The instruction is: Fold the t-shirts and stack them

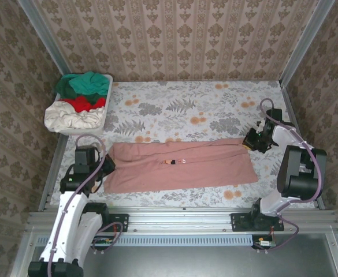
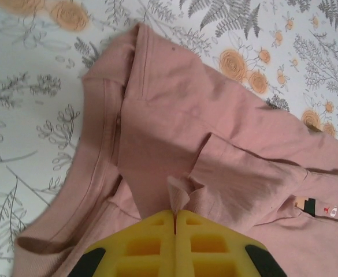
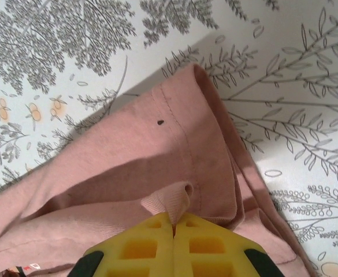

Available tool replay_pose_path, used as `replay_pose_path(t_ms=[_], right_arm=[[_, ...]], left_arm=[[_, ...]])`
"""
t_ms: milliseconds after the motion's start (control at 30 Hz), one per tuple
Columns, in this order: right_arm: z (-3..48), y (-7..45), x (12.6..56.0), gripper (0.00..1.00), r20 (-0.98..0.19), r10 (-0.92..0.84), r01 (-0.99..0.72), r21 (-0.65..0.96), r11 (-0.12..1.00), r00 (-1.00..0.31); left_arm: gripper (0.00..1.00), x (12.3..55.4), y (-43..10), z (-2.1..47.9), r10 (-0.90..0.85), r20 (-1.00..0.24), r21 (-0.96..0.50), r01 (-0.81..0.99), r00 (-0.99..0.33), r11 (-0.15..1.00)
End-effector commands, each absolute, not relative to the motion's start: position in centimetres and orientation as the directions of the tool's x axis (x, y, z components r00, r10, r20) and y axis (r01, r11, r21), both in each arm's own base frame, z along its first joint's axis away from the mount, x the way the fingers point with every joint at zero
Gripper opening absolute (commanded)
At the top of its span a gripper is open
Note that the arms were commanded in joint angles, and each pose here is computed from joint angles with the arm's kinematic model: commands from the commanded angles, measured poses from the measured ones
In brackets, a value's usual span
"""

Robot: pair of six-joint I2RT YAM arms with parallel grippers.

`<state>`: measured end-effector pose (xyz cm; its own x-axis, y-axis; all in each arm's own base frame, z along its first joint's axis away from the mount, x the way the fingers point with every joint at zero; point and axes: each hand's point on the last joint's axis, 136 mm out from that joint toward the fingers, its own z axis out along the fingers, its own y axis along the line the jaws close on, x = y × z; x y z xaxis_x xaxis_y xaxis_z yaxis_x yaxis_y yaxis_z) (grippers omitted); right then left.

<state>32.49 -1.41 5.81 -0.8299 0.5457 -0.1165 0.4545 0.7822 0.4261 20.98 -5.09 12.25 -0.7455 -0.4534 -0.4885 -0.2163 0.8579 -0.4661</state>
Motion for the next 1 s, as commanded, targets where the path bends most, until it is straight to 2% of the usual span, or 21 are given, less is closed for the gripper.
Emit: replay_pose_path(t_ms=[0,233,367,400,433,600,733,867,967], right_arm=[[5.7,-1.5,32.2,0.07,-0.131,0.555,0.458,0.428,0.779,-0.821],[4.7,-2.9,30.8,0.15,-0.131,0.573,0.508,0.336,0.793,-0.809],[4.8,-4.2,29.2,0.18,-0.16,0.592,0.545,0.259,0.798,-0.79],[4.8,-4.5,28.8,0.23,-0.163,0.599,0.557,0.24,0.795,-0.784],[4.8,-4.9,28.5,0.31,-0.174,0.608,0.57,0.226,0.79,-0.774],[6.2,-4.3,28.6,0.32,-0.2,0.622,0.564,0.279,0.777,-0.757],[7.0,-1.3,29.8,0.39,-0.223,0.573,0.49,0.335,0.805,-0.789],[5.1,0.6,30.5,0.39,-0.183,0.523,0.462,0.293,0.837,-0.833],[3.6,-0.8,30.0,0.39,-0.164,0.518,0.487,0.197,0.851,-0.84]], left_arm=[[0.0,20.5,-5.7,11.7,-0.508,-0.442,-0.519,-0.251,-0.739,0.817],[0.0,19.7,-5.8,9.4,-0.491,-0.4,-0.461,-0.292,-0.774,0.838],[0.0,19.2,-5.0,8.7,-0.476,-0.394,-0.379,-0.333,-0.786,0.863],[0.0,19.1,-4.8,8.4,-0.478,-0.388,-0.364,-0.346,-0.788,0.865],[0.0,19.0,-4.7,8.2,-0.477,-0.383,-0.351,-0.353,-0.791,0.867],[0.0,18.7,-4.2,6.7,-0.472,-0.362,-0.302,-0.377,-0.804,0.875],[0.0,17.8,-4.2,4.6,-0.479,-0.321,-0.282,-0.4,-0.817,0.872],[0.0,17.0,-4.3,3.3,-0.479,-0.29,-0.275,-0.407,-0.829,0.871],[0.0,16.6,-4.6,2.9,-0.468,-0.278,-0.277,-0.397,-0.839,0.875]])
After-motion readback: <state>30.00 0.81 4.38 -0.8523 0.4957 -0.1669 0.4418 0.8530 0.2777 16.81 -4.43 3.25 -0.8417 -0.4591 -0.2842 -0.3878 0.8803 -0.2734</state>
